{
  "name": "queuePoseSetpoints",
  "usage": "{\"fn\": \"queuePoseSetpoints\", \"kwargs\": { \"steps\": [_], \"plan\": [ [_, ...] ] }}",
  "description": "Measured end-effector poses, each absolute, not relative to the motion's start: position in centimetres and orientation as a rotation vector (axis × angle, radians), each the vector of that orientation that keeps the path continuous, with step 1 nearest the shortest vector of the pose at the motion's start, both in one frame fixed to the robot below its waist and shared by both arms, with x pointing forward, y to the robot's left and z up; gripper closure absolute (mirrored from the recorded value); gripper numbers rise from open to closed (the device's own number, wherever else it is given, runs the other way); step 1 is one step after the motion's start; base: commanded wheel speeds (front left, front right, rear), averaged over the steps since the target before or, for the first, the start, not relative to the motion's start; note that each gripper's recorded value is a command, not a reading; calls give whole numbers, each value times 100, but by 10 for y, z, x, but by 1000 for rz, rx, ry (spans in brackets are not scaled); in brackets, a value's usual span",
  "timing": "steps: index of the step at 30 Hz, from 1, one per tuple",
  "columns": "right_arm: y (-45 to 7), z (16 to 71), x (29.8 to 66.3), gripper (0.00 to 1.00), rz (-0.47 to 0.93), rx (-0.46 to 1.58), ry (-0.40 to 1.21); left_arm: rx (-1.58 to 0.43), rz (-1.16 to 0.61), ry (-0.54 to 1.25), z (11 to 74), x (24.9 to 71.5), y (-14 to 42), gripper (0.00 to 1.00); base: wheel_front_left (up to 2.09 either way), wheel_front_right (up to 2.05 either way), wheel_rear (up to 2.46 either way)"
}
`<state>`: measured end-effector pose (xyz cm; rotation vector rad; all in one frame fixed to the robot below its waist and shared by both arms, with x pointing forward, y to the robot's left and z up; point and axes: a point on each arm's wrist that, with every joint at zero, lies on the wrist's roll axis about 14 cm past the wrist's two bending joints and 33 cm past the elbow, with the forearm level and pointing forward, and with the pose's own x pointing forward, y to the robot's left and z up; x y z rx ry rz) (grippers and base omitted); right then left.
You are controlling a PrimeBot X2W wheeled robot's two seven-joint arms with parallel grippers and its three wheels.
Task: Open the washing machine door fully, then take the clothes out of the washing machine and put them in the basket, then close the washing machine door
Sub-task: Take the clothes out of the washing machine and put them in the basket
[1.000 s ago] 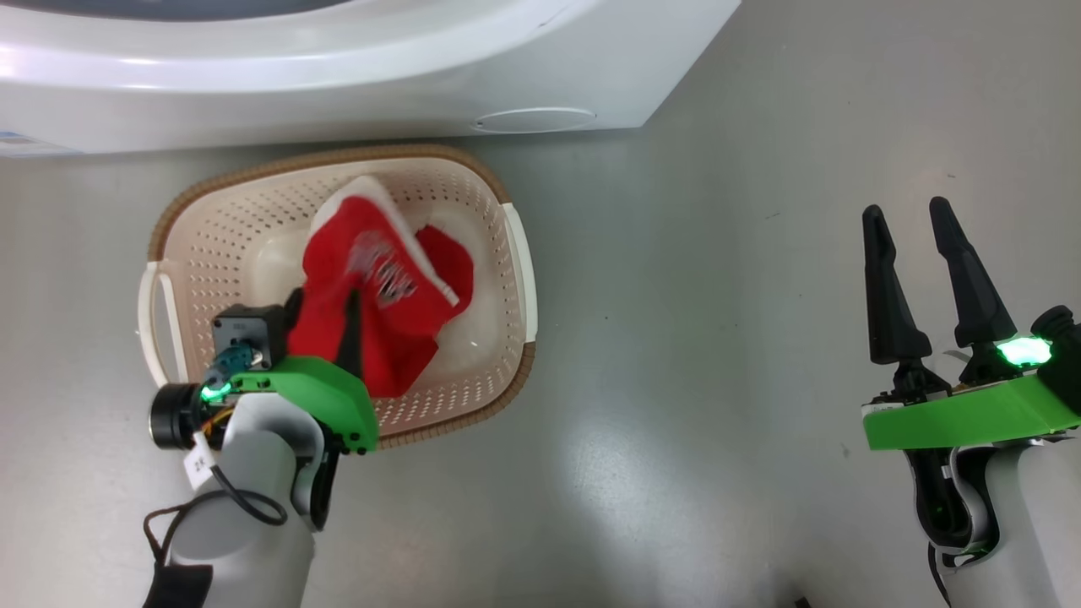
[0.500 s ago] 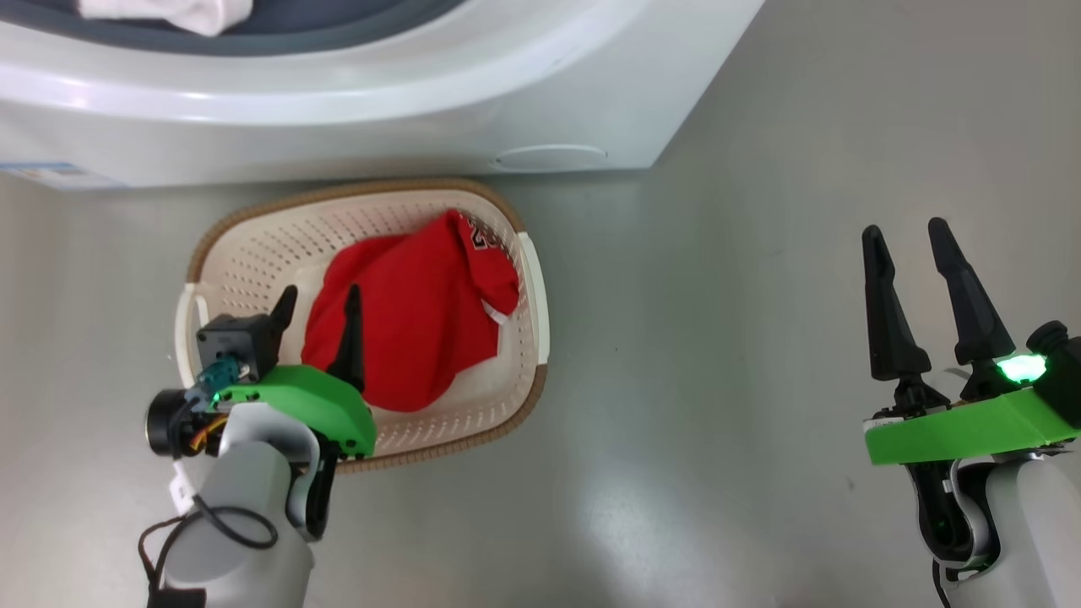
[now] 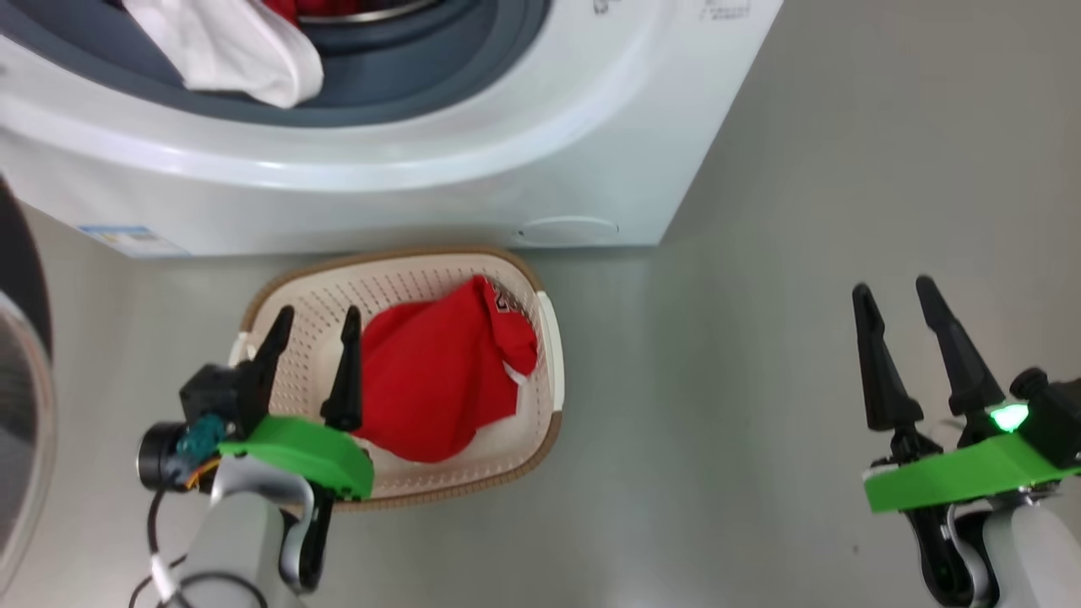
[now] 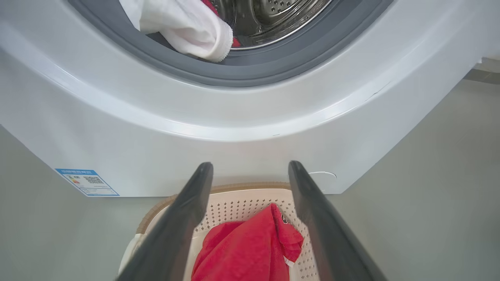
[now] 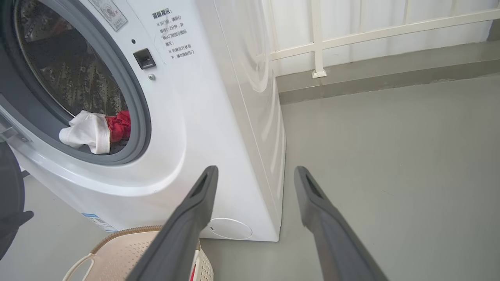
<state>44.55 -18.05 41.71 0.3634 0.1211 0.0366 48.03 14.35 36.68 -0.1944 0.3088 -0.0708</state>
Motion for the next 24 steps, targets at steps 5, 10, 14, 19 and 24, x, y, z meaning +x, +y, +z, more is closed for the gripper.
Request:
{"fn": "queuePoseSetpoints", "kwargs": {
  "steps": [5, 10, 14, 19, 24],
  "plan": [
    [-182, 423, 432, 0, 42, 353, 122, -188, -53, 244, 391, 465, 153, 0, 0, 0, 0],
    [-181, 434, 421, 0, 50, 349, 106, -180, -47, 170, 417, 449, 161, 0, 0, 0, 0],
    [-182, 440, 410, 0, 52, 347, 98, -163, -43, 121, 435, 434, 166, 0, 0, 0, 0],
    [-182, 447, 397, 0, 55, 346, 91, -160, -25, 82, 450, 413, 173, 0, 0, 0, 0],
    [-184, 449, 383, 0, 53, 342, 90, -152, 11, 72, 454, 388, 184, 0, 0, 0, 0]
  ]
}}
